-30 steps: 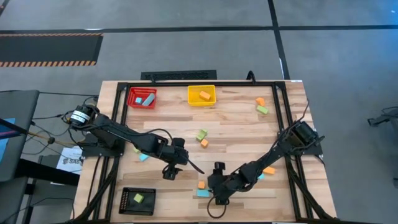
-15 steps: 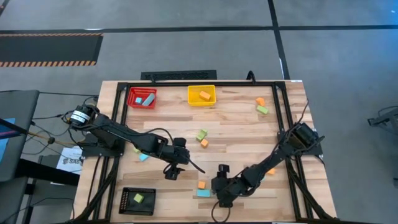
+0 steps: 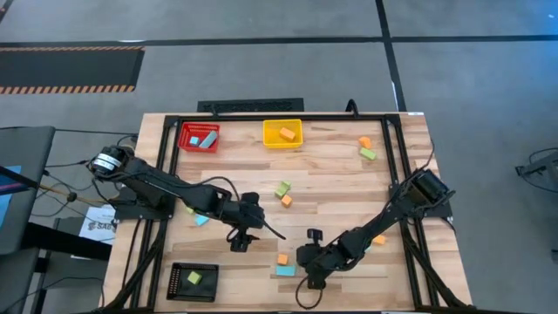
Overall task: Sort & place blocks by color
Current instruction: Put the wooden green block into the black bin
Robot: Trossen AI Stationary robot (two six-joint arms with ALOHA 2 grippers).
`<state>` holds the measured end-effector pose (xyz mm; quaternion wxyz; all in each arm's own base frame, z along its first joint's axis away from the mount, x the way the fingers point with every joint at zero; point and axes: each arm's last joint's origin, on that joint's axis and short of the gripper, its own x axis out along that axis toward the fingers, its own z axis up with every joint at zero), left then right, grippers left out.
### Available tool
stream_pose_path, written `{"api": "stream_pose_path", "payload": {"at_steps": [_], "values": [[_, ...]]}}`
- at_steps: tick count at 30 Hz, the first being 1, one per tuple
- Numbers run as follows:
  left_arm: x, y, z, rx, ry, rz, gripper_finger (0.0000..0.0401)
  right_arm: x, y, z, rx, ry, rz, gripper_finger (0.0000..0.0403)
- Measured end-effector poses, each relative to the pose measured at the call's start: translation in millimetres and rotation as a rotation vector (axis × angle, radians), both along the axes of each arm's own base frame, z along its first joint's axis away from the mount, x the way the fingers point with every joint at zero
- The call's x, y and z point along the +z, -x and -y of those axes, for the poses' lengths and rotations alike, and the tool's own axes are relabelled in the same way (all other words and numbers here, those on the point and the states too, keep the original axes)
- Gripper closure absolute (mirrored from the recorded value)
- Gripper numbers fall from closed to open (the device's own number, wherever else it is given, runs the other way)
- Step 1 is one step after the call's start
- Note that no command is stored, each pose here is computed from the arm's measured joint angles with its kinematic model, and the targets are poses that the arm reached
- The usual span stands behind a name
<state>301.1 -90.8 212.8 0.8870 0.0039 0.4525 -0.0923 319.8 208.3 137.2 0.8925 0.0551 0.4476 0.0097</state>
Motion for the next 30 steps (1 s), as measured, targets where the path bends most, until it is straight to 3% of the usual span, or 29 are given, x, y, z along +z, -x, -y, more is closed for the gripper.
{"api": "stream_pose_path", "payload": {"at_steps": [8, 14, 17, 21, 24, 30], "values": [[49, 14, -2, 0.257, 0.146, 0.22, 0.0131, 42, 37, 37, -0.032, 0.189, -0.015, 0.0281], [64, 10, 8, 0.443, 0.492, 0.484, 0.0131, 64, 68, 85, -0.061, 0.121, 0.183, 0.0281], [54, 15, 12, 0.479, 0.685, 0.638, 0.0131, 76, 74, 101, -0.061, 0.054, 0.332, 0.0281], [34, 33, 16, 0.524, 0.843, 0.781, 0.0131, 91, 71, 109, -0.062, -0.016, 0.49, 0.0281], [23, 46, 19, 0.505, 0.811, 0.864, 0.0131, 103, 65, 110, -0.083, -0.075, 0.617, 0.0281], [21, 56, 31, 0.316, 0.526, 0.924, 0.0147, 113, 33, 113, -0.249, -0.35, 0.82, 0.0281]]}}
